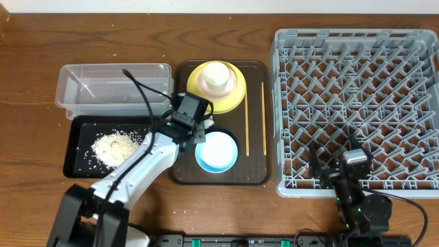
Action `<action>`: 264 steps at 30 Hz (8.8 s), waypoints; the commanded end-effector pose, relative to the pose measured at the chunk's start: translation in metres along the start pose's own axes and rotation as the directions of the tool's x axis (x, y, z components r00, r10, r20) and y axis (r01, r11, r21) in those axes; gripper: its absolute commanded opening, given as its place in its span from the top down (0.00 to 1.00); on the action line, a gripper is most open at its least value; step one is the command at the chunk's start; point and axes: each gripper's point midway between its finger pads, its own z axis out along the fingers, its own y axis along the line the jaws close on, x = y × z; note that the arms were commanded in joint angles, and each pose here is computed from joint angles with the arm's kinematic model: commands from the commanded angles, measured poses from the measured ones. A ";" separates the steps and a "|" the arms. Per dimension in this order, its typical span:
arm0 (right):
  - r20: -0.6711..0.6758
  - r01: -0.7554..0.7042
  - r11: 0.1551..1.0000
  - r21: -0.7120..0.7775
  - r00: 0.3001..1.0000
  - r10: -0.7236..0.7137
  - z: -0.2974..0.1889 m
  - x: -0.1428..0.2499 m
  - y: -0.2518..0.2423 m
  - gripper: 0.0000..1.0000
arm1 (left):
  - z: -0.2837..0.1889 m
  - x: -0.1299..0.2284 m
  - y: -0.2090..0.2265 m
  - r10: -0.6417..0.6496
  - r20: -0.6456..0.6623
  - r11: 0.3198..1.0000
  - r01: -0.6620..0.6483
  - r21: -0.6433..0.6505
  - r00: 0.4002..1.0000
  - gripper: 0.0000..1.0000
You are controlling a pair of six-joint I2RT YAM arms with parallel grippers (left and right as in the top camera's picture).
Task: Sort waste into correct bins and load items into the dishwasher rack
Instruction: 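Grasp the yellow snack wrapper with the left gripper, then move the wrapper into the clear plastic bin and release, then grasp the white tissue on the brown tray with the left gripper, then drop the tissue into the clear plastic bin, then reach the right gripper toward the chopsticks on the brown tray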
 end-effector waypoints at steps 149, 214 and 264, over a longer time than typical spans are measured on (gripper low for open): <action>-0.005 0.012 1.000 -0.004 1.000 -0.012 0.000 0.002 0.001 0.01 | 0.055 -0.005 -0.031 -0.242 -0.102 0.952 0.257 0.169 0.965 0.59; -0.005 0.012 1.000 -0.004 1.000 -0.012 0.000 0.002 0.001 0.01 | -0.033 -0.152 0.116 -0.505 0.323 0.861 0.446 0.243 0.800 0.45; -0.504 -0.231 0.972 -0.041 0.845 0.180 0.053 -0.115 0.021 0.01 | -0.120 -0.065 0.148 -0.580 0.199 0.815 0.568 0.116 0.790 0.06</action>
